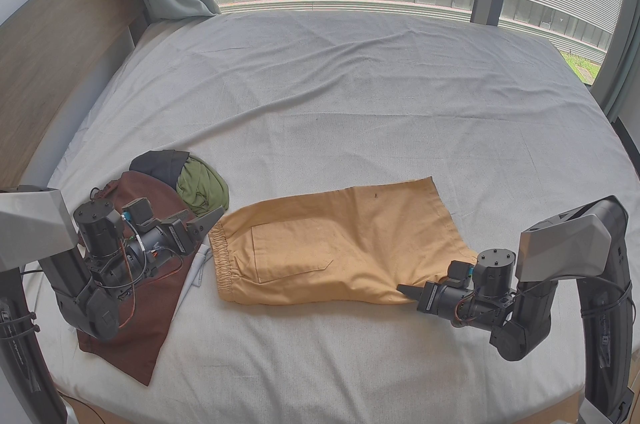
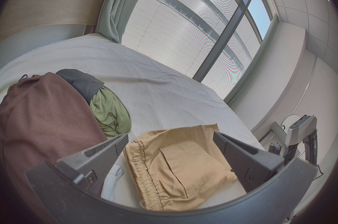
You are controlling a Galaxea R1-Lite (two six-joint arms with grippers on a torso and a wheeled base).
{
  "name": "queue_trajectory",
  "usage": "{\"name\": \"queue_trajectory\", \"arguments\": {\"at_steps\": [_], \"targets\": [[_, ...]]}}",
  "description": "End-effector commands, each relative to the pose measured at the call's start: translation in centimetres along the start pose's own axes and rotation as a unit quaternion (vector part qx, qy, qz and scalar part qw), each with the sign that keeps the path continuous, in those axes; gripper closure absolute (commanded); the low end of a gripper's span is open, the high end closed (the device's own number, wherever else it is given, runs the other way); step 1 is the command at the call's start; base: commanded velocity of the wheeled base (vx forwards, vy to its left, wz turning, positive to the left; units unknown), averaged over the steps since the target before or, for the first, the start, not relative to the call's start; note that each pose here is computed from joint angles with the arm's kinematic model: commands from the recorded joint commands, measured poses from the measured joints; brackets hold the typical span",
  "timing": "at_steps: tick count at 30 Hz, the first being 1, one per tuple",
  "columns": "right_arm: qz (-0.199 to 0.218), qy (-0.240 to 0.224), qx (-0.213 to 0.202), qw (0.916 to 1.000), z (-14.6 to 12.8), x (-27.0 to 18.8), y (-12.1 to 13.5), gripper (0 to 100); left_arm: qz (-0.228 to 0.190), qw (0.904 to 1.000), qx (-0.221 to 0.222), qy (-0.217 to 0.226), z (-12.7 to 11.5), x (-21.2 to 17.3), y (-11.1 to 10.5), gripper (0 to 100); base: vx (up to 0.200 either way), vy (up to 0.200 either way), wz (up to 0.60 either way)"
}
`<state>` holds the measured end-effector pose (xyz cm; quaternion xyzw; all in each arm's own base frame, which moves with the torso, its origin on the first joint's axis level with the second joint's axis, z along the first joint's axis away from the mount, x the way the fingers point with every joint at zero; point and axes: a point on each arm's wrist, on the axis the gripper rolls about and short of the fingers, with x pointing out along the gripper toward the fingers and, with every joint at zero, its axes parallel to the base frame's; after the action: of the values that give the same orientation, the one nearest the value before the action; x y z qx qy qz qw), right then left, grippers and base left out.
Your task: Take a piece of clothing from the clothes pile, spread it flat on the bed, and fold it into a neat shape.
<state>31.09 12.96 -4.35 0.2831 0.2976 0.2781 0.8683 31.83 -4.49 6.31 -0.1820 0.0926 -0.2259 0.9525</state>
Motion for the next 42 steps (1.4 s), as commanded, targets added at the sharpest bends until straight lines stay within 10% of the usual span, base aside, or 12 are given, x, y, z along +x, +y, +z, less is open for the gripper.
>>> {"name": "queue_trajectory", "arguments": {"at_steps": [1,22,23,42], "targets": [[-0.014,0.004,-0.010,0.9998,-0.1,-1.9,0.9,100,-0.004,1.0000,0.002,-0.008,0.4,-0.1,-0.3,0,0.000,0.000,0.00],[-0.078,0.062,-0.029,0.9946,-3.3,-5.4,1.1,100,-0.034,0.9994,0.002,-0.002,0.4,0.2,-1.1,0,0.000,0.000,0.00],[-0.078,0.062,-0.029,0.9946,-3.3,-5.4,1.1,0,-0.041,0.9991,0.003,0.000,0.5,0.1,-1.2,0,0.000,0.000,0.00],[-0.026,0.126,-0.065,0.9895,-5.8,-9.7,6.4,0,-0.059,0.9982,0.004,0.013,0.4,-0.5,-1.4,0,0.000,0.000,0.00]]}}
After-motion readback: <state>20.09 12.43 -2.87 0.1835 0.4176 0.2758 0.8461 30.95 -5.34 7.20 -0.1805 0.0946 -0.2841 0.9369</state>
